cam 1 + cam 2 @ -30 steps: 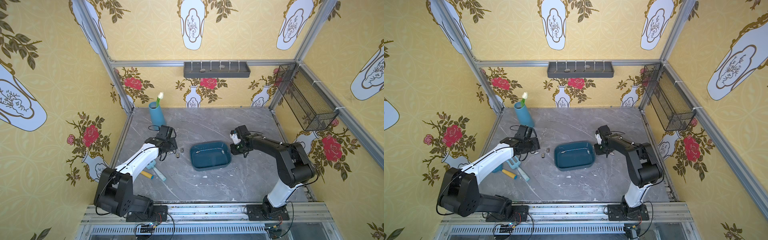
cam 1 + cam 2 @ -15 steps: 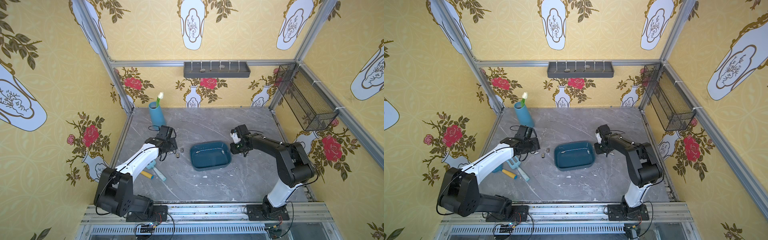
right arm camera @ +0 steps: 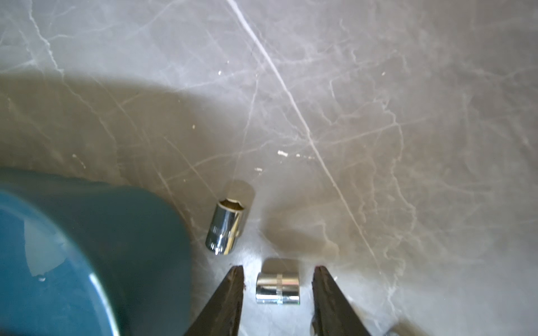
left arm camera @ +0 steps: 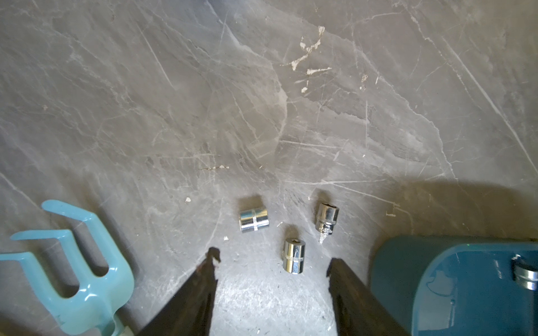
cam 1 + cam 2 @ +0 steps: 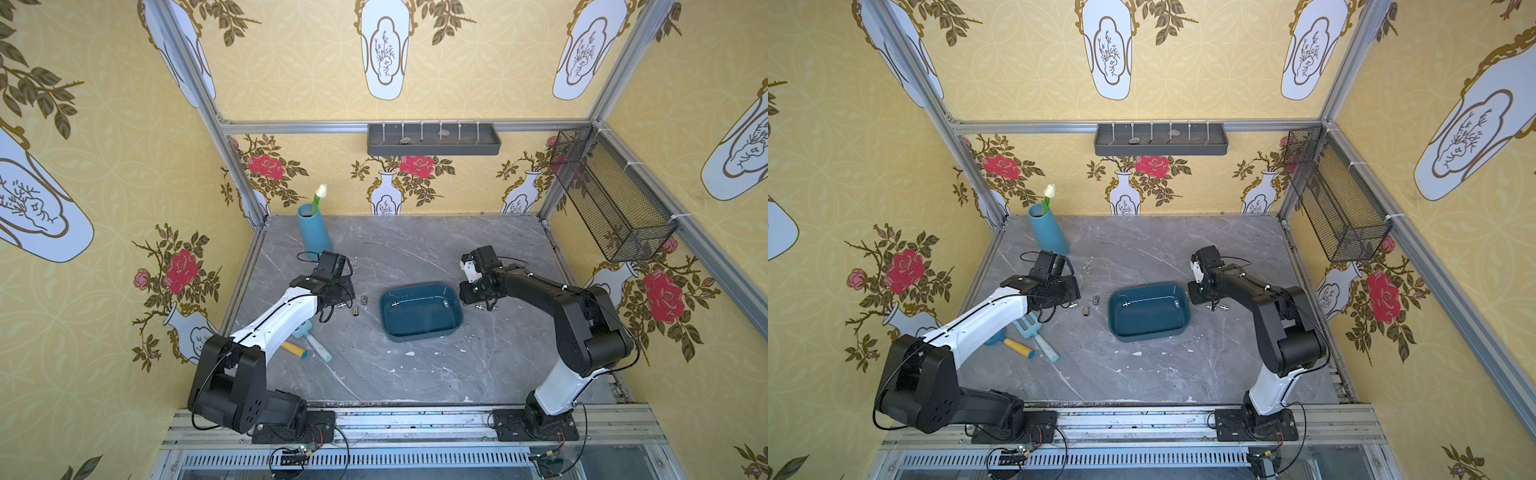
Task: Take out the socket from the storage box
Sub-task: Adjust the socket head at the center of the board.
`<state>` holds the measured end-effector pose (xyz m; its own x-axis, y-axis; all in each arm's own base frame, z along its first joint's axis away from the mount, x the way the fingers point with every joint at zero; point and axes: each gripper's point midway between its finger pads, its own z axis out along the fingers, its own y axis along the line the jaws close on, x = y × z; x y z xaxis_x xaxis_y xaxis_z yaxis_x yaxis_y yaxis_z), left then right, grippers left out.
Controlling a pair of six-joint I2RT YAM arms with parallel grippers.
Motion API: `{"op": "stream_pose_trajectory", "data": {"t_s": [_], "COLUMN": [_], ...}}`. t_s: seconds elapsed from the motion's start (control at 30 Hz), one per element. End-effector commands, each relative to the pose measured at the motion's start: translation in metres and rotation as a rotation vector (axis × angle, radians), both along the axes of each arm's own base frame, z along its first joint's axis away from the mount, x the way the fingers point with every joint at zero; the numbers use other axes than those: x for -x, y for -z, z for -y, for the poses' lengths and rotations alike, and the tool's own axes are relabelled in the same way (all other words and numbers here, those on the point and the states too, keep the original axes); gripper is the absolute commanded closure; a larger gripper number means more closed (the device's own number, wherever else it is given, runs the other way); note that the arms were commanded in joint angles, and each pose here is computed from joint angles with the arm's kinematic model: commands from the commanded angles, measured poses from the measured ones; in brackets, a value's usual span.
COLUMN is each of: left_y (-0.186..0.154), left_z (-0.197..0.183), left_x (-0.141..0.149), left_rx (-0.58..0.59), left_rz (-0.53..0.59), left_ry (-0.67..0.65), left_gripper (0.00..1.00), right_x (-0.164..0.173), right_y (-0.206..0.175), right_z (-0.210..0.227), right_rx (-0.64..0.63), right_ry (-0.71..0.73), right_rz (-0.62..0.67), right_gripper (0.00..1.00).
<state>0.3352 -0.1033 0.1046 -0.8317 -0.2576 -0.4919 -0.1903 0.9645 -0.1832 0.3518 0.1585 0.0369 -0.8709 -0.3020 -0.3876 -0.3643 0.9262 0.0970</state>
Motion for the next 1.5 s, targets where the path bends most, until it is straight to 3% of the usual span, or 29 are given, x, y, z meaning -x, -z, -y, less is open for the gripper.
{"op": "stream_pose_trajectory", "data": {"t_s": [0.0,0.23,0.57,1.47], "left_y": [0.002,0.004,0.003,0.003], "left_z": [0.001,0.0,0.001,0.006], "left_x": [0.0,0.0,-0.001,-0.003], "left_rx": [0.003,0.003,0.003,0.025], "left_rz": [0.002,-0.004,-0.003,-0.006], "left_ry": [0.003,0.002,0.002,0.015], "left_gripper": [0.34,0.34,0.34,0.34], "right_x": [-0.006,-0.011,-0.001,0.024], "right_y": [0.002,0.008,0.013,0.012], "right_z": [-0.006,-0.012,-0.01,0.006], "right_rx": [-0.018,-0.032,-0.027,0.002], "right_ry": [0.002,-0.014,-0.03,0.073], "right_rz": [0.0,-0.014,-0.035,-0.082], "right_gripper": [0.58,0.7,0.76,0.78]}}
